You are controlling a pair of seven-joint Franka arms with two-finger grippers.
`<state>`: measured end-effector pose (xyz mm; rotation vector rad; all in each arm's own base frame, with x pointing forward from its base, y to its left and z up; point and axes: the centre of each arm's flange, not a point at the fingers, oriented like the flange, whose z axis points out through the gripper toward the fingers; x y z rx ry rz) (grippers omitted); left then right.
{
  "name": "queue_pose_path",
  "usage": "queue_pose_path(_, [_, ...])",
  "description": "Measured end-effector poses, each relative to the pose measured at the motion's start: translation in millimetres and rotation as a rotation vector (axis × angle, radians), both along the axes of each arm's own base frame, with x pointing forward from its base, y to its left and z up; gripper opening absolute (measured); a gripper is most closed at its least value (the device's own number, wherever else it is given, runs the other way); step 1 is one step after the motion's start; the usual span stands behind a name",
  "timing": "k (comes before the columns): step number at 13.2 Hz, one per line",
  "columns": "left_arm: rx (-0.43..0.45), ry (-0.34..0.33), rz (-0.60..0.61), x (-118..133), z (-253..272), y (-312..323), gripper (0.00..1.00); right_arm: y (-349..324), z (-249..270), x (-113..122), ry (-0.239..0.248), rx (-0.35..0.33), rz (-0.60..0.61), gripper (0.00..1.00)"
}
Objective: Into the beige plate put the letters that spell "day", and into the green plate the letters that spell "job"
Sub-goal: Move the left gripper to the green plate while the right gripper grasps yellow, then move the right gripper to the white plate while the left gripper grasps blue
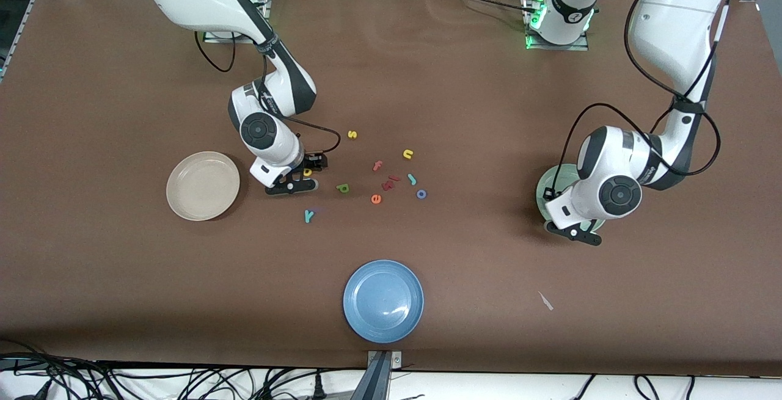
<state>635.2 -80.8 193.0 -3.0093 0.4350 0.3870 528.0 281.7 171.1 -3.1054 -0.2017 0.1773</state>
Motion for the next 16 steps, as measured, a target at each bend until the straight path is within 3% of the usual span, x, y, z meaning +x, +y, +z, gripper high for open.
queue_pose_path(2, [0.000, 0.005, 0.011, 0, -9, 9, 0.44, 0, 1, 0, -0.001, 0.000, 0.000, 0.73])
queue_pose_path(4, [-0.004, -0.005, 0.007, 3, -4, 5, 0.59, 0, 1, 1, -0.002, 0.001, 0.000, 0.70])
queue_pose_path(8, [-0.025, -0.006, 0.037, 0, 41, -52, 1.00, 0, 2, 2, -0.004, 0.002, -0.001, 0.64])
queue_pose_path(11, [-0.022, -0.025, 0.172, -13, 64, -116, 1.00, 0, 3, 2, -0.004, 0.002, -0.002, 0.56])
queue_pose_path(16, [0.041, -0.054, 0.488, -32, 45, -223, 1.00, 0, 3, 2, -0.004, 0.002, -0.002, 0.51])
